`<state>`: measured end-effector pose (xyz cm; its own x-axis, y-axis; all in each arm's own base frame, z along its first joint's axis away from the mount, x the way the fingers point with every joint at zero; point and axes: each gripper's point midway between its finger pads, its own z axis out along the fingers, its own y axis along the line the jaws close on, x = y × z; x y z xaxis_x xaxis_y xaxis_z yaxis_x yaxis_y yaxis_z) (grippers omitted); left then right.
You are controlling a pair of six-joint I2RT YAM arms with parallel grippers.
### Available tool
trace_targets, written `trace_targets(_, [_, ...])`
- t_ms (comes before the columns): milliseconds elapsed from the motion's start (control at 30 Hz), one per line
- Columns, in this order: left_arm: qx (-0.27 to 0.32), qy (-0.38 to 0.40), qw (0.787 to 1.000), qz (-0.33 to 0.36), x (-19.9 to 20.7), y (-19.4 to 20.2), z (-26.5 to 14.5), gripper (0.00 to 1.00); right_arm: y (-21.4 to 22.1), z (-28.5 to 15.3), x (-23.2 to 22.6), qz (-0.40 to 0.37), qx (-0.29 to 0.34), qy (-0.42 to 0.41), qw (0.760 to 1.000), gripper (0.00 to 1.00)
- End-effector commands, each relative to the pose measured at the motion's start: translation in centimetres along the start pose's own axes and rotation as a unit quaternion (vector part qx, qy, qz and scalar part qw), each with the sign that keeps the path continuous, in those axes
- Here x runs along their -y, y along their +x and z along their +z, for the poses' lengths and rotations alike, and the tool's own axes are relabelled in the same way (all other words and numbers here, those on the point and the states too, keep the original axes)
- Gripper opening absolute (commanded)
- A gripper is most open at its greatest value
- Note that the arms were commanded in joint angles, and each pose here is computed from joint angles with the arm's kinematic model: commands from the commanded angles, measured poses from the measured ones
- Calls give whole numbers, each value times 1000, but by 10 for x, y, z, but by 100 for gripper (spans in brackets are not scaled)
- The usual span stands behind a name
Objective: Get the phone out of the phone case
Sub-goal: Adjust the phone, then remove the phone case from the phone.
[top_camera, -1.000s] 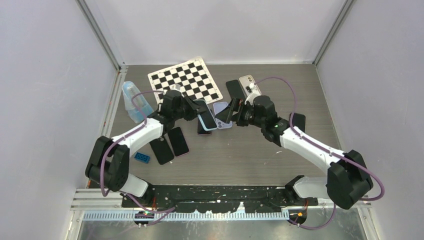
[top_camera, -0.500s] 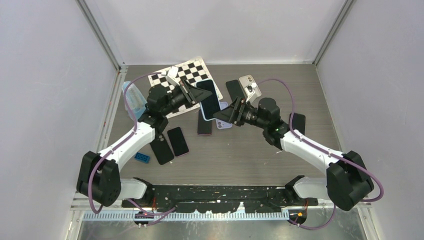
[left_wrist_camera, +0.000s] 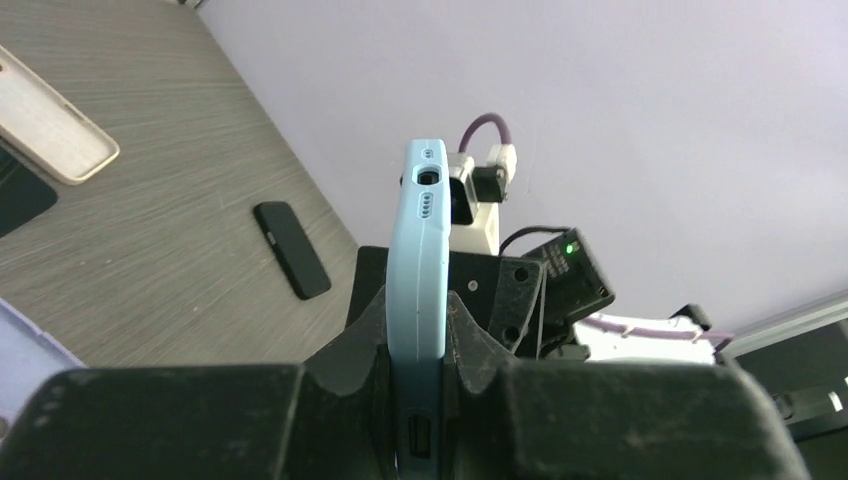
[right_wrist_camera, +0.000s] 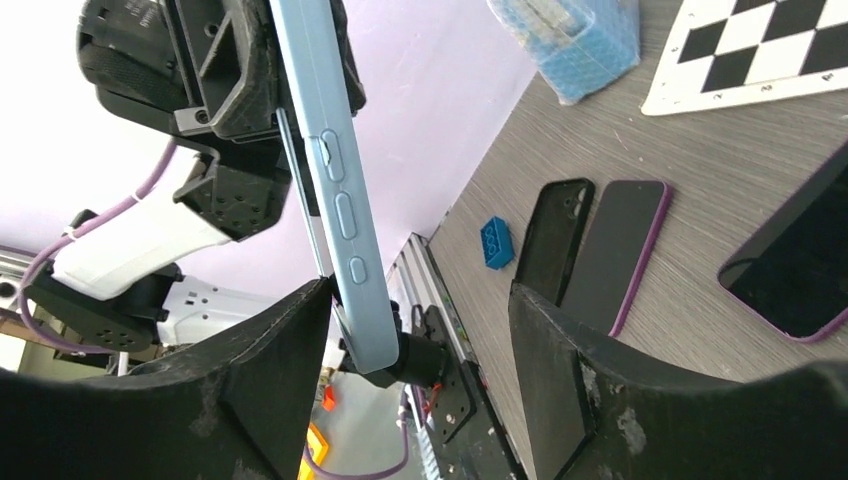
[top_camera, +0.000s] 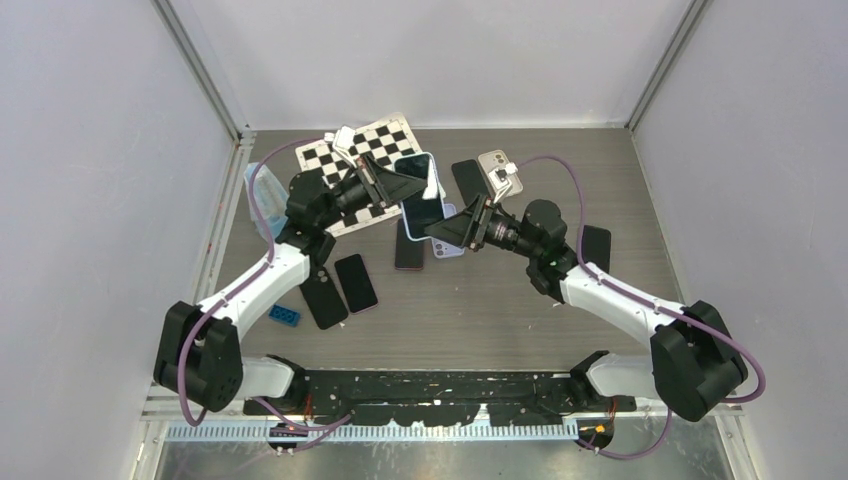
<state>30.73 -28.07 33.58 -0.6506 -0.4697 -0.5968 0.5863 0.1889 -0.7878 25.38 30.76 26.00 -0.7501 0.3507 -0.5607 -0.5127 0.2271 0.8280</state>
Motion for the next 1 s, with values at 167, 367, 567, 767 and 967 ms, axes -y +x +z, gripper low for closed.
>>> trace_targets(167, [158, 34, 984, -81, 26, -54, -8, 0, -20, 3, -35, -12, 94, -76, 993, 69])
trace_targets(367, [190, 5, 972, -141, 11, -58, -10, 0, -31, 7, -38, -16, 126, -77, 989, 62])
trace_targets(567, [199, -1, 967, -157, 13, -56, -3, 0, -32, 14, -43, -17, 127, -86, 988, 44])
trace_targets(767, [195, -9, 966, -168, 10, -48, 5, 0, -33, 17, -45, -12, 133, -96, 986, 38])
trace_targets(967, [194, -13, 965, -178, 8, -44, 6, 0, -35, 16, -42, -21, 143, -89, 985, 31])
